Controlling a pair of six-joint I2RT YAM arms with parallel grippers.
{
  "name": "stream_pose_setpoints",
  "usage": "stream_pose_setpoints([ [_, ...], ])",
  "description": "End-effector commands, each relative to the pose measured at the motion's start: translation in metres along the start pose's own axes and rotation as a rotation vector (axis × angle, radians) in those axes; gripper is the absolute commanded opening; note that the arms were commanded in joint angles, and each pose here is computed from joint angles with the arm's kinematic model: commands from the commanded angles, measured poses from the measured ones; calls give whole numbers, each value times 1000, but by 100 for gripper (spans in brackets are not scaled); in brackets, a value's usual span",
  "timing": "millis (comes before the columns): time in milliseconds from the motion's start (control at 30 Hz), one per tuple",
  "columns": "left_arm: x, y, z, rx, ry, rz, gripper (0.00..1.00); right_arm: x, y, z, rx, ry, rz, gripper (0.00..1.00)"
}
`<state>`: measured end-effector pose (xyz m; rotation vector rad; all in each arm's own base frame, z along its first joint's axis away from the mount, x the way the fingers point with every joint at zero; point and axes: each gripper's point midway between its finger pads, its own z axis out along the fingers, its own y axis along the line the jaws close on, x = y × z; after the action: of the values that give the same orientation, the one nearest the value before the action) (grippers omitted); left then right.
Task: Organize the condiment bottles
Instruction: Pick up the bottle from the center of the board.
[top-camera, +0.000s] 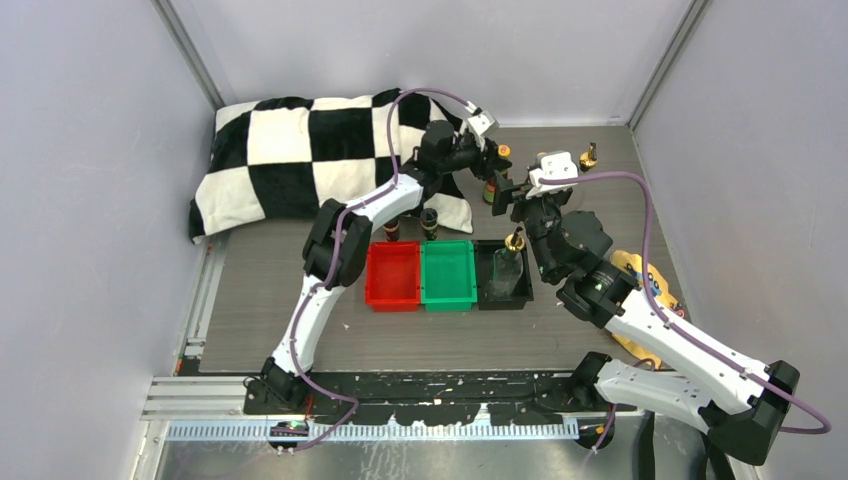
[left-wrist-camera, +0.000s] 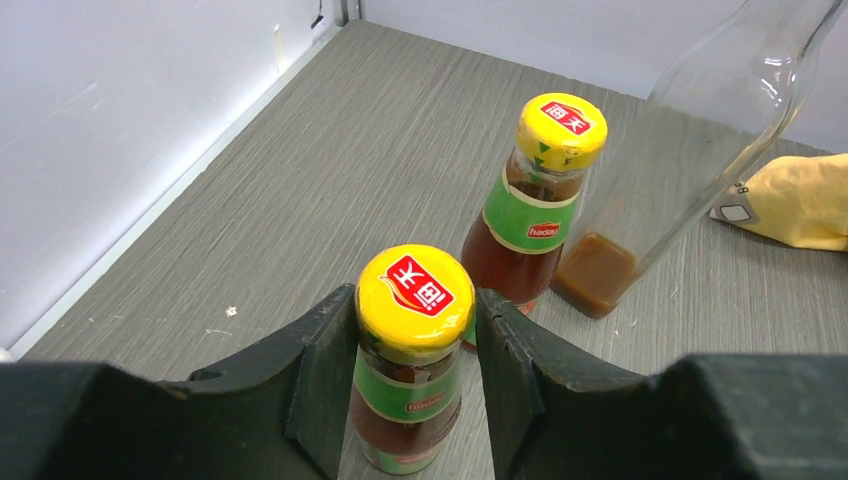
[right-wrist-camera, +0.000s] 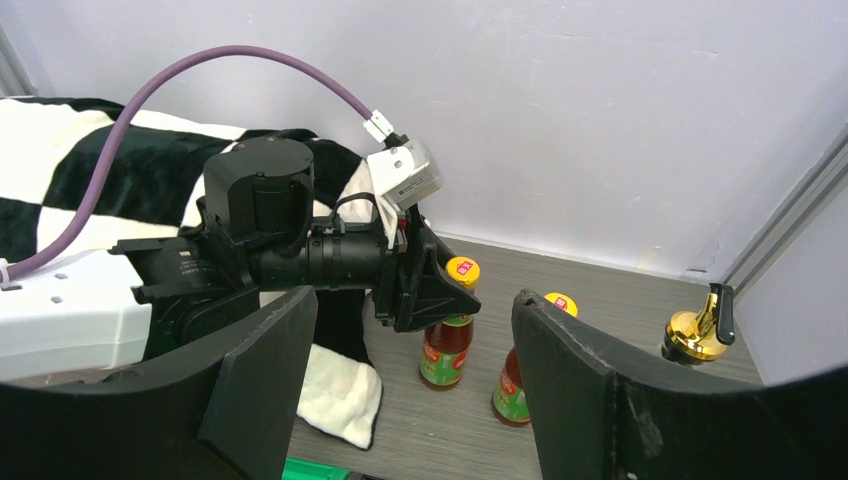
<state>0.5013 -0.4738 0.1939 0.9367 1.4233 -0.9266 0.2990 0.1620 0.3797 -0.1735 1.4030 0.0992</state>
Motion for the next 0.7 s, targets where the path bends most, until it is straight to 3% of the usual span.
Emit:
stream_pose_setpoints([
  [0,-47,-6,2,21,-117,53,49,-17,-1,-2,-2,-57,46,77],
  [433,-49,-7,6,16,-126,61,44,-16,-1,-4,-6,-59,59,77],
  [567,-47,-7,8,19,-122,58,34,-17,-2,-4,-5,-61,63,77],
  [667,-47,-6,8,13,-122,59,21,-16,-2,-4,-4,-60,63,77],
])
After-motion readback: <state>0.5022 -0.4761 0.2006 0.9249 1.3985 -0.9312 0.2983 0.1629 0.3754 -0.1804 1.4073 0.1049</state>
